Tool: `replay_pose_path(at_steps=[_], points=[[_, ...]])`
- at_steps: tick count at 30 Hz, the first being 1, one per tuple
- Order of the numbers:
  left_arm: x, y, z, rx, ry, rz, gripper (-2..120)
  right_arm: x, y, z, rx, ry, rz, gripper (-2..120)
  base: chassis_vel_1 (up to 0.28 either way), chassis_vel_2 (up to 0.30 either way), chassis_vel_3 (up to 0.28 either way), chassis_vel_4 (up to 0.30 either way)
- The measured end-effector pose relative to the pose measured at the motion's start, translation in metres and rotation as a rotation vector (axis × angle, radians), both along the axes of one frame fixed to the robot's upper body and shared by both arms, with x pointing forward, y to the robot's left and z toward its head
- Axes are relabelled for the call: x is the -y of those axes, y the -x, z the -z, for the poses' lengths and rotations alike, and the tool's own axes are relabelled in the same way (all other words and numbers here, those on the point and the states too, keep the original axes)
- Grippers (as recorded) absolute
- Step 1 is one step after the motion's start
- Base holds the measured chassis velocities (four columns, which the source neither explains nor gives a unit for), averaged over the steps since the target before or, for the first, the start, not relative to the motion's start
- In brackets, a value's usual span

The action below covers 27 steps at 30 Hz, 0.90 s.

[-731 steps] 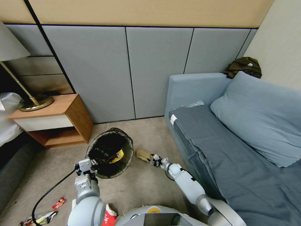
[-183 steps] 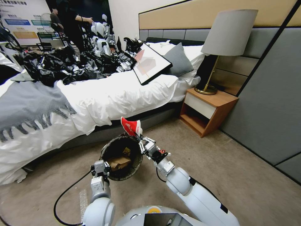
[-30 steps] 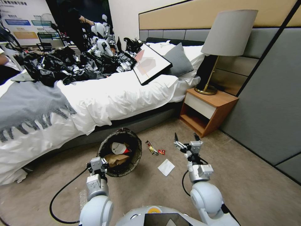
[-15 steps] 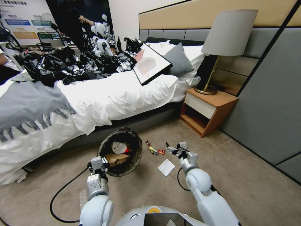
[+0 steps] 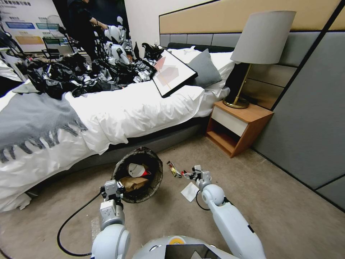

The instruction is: Pick up the trash bin, then pick up the garbage from the floor and place it into the trash bin.

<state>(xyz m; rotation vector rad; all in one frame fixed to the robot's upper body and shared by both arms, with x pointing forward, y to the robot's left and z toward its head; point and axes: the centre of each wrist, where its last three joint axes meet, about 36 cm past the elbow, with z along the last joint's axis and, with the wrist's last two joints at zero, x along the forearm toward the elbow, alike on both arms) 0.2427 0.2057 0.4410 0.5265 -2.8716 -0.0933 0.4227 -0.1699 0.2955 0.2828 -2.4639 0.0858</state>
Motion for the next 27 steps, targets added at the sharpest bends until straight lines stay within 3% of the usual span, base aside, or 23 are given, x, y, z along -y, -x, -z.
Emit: replay_pose_path(at_steps=[10, 27], points=[[0.001, 0.001, 0.0, -0.002, -0.001, 0.002, 0, 0.001, 0.001, 0.038, -0.04, 0.051, 0.003, 100, 0.0, 0.0, 0.0, 0.0], [0.002, 0.0, 0.0, 0.001, -0.002, 0.004, 0, -0.004, 0.001, 0.074, -0.086, 0.079, 0.001, 100, 0.0, 0.0, 0.0, 0.0]])
